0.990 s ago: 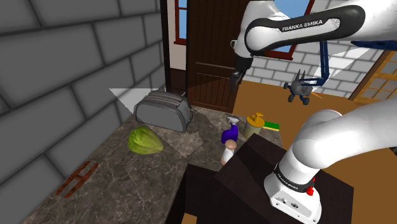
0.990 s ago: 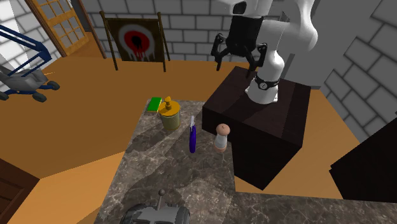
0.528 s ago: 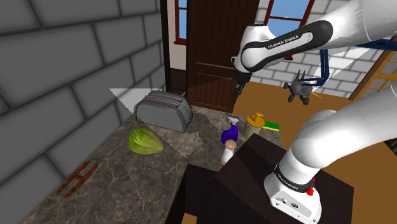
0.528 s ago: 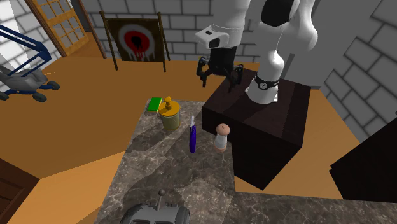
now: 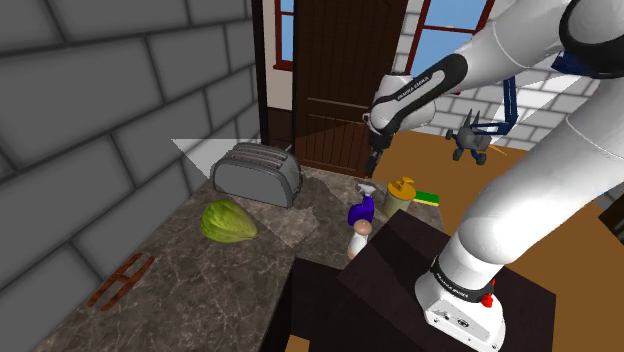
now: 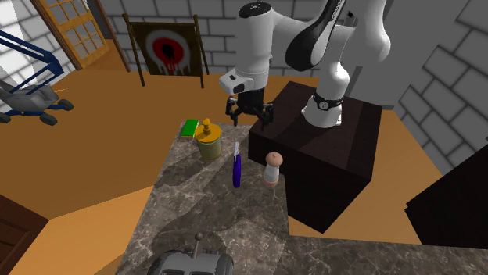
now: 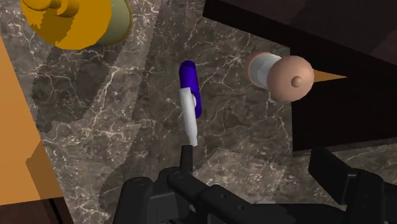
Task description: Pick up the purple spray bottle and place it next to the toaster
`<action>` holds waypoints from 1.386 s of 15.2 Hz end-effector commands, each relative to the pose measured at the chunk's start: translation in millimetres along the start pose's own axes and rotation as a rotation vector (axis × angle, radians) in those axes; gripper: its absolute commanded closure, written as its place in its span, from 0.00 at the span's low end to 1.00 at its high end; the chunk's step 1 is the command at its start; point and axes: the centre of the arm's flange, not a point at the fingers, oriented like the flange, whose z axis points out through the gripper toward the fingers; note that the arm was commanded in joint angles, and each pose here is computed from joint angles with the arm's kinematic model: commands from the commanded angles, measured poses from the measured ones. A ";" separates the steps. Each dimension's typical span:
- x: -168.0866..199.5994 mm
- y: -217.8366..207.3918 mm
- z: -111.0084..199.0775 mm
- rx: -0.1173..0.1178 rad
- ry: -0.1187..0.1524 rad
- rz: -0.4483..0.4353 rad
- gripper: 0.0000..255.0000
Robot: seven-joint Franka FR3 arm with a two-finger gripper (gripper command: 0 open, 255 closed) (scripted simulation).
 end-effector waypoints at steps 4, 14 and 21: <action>-6.4 34.2 57.5 0.021 -0.022 -0.032 0.00; -10.9 55.7 129.7 0.036 -0.037 -0.054 0.00; -11.2 55.4 138.0 0.036 -0.037 -0.054 0.00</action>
